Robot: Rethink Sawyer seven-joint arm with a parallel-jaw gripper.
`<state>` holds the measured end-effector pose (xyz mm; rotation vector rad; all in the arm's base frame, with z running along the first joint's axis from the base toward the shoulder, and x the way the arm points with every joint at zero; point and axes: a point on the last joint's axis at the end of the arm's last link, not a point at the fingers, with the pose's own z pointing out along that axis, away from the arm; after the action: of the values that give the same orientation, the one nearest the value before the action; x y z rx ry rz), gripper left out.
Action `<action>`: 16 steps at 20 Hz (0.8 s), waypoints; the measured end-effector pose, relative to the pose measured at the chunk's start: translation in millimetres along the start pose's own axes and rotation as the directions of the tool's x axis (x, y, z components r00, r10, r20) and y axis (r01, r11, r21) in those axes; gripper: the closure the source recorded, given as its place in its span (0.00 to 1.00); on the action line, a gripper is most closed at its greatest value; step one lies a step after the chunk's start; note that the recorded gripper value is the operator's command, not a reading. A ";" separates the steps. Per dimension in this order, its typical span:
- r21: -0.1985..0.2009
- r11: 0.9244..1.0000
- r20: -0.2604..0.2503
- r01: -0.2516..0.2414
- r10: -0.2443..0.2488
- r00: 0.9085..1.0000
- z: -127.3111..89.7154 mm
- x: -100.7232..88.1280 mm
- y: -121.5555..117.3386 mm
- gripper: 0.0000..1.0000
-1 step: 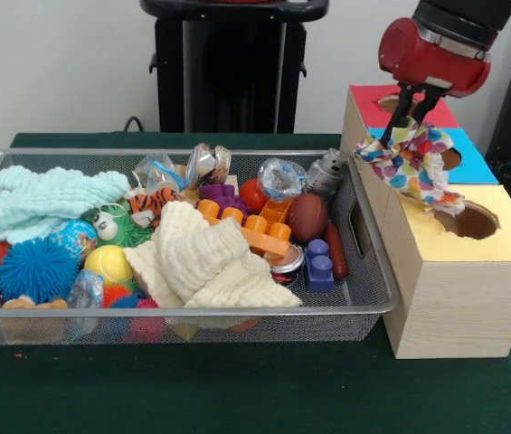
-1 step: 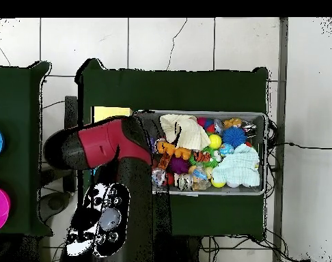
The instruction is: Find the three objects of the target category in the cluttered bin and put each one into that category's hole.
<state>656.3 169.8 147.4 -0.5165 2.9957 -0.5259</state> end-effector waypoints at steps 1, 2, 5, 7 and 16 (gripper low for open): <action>0.003 1.000 0.001 0.002 -0.002 1.000 -0.8 -1.3 0.9 1.00; 0.005 1.000 0.005 0.003 -0.003 1.000 -1.7 -3.3 1.4 1.00; 0.007 1.000 0.022 0.000 0.000 1.000 -3.8 -13.0 1.4 1.00; 0.008 1.000 0.031 -0.003 0.003 1.000 -4.4 -18.8 0.5 1.00; 0.021 1.000 0.070 -0.006 0.004 0.998 -4.3 -44.1 -2.7 1.00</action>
<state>698.2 183.5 152.3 -0.5144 2.9208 -0.5270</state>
